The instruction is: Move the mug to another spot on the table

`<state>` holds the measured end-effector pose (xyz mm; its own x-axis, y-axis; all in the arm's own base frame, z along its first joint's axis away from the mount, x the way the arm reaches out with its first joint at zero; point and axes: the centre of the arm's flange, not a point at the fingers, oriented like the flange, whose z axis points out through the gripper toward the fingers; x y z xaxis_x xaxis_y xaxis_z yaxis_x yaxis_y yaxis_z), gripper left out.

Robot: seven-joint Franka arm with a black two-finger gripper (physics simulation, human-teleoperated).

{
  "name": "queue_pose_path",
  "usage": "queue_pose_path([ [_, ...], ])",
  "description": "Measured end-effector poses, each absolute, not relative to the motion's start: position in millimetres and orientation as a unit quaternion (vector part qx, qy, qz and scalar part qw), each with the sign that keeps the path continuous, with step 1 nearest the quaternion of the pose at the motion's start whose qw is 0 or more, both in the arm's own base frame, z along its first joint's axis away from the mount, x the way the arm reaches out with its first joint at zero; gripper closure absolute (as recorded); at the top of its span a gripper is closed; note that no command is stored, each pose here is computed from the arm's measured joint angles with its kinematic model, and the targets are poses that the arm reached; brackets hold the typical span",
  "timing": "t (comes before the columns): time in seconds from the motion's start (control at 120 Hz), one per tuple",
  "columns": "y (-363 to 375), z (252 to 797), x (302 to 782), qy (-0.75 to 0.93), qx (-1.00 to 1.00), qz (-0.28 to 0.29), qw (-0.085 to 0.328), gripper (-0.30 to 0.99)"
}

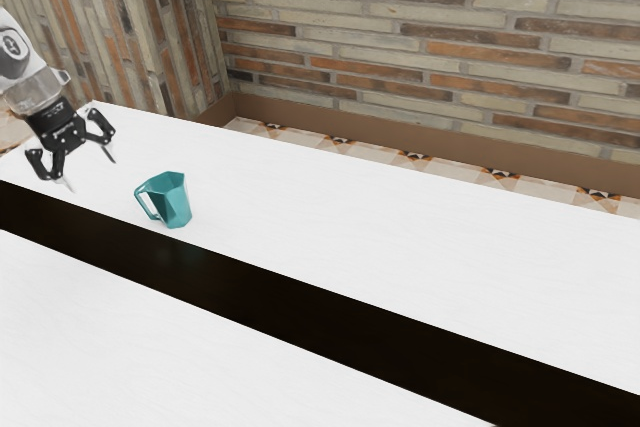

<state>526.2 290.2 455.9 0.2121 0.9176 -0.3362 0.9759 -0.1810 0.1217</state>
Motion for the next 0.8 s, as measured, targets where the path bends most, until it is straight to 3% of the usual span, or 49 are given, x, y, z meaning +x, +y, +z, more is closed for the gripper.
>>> queue_pose_path([
  [0.3, 340, 365, 534, 0.736, 0.633, -0.126, 0.205, 0.0],
  [0.567, 380, 329, 563, 0.779, 0.579, -0.112, 0.213, 0.0],
  [0.8, 391, 293, 586, 0.798, 0.537, -0.113, 0.248, 0.0],
])
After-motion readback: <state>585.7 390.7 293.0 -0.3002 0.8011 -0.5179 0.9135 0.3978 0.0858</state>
